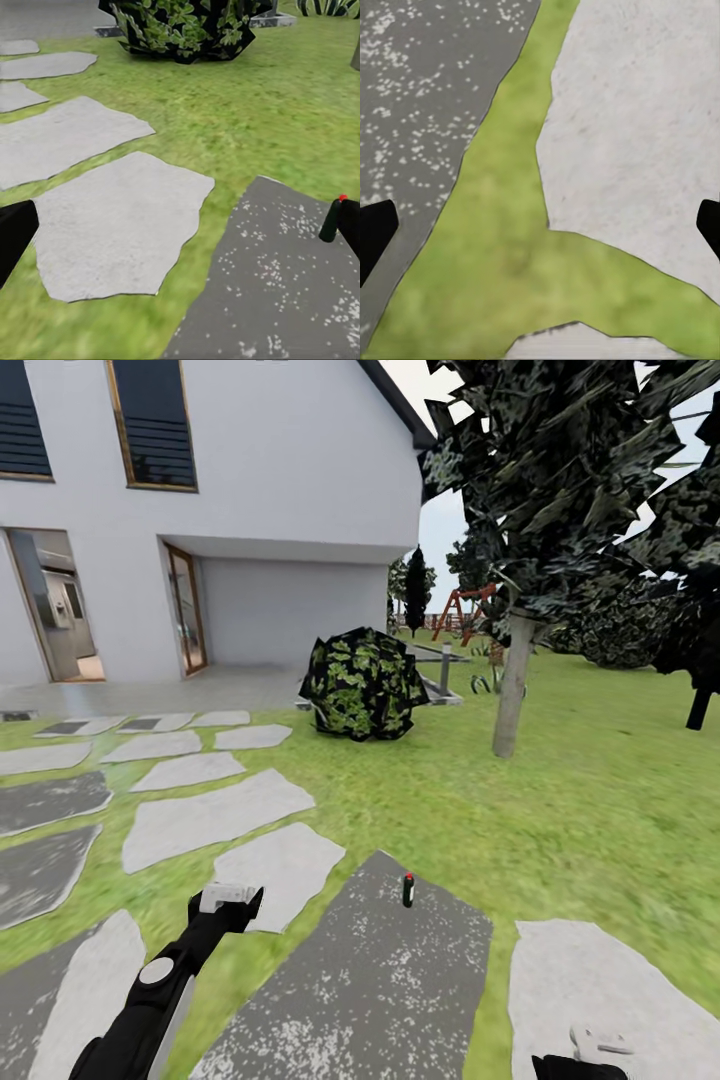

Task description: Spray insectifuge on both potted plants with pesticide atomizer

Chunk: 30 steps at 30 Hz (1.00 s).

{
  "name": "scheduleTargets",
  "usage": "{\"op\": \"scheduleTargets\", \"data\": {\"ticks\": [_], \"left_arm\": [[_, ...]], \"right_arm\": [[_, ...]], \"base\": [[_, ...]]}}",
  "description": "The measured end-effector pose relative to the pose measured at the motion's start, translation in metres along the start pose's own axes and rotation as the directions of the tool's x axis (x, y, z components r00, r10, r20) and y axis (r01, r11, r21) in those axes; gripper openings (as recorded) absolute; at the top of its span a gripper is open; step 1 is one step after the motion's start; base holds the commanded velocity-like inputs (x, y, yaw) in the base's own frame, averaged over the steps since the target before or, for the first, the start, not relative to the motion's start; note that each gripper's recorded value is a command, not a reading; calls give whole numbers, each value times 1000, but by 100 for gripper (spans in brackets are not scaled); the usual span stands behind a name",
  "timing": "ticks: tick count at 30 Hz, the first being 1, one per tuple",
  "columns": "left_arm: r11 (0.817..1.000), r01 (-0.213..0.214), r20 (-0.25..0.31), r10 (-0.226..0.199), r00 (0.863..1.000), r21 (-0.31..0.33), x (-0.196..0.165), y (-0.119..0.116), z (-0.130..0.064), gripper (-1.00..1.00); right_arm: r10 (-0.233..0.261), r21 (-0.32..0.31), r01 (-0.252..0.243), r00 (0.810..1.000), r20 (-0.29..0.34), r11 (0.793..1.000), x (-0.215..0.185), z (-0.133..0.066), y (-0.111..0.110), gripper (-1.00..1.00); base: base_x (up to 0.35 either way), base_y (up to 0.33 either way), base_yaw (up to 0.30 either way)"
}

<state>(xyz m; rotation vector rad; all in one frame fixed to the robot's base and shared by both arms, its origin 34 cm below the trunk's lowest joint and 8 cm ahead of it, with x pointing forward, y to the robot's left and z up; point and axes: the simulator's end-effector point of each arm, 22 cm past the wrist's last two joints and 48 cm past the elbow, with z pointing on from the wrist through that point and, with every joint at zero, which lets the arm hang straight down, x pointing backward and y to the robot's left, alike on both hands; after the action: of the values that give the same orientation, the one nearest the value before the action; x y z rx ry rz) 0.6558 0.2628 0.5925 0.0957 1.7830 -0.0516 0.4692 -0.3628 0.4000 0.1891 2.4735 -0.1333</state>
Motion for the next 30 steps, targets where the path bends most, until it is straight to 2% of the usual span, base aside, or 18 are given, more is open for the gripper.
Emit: {"op": "scheduleTargets", "data": {"ticks": [4,8,25,30], "left_arm": [[1000,0,0,0,1000,-1,0,0,0,100],[1000,-1,0,1,1000,-1,0,0,0,100],[1000,0,-1,0,1000,0,0,0,0,100],[1000,4,-2,-4,1000,2,1,-2,0,100]], "right_arm": [[2,0,-2,1000,3,1000,-2,-1,0,100],[1,-2,-1,999,44,1000,-19,-7,1,100],[3,-2,-3,999,53,1000,-24,-9,1,100],[5,-2,-5,1000,28,1000,-18,-9,0,100]], "base": [[0,316,0],[0,321,-106],[0,324,-270],[0,324,-280]]}}
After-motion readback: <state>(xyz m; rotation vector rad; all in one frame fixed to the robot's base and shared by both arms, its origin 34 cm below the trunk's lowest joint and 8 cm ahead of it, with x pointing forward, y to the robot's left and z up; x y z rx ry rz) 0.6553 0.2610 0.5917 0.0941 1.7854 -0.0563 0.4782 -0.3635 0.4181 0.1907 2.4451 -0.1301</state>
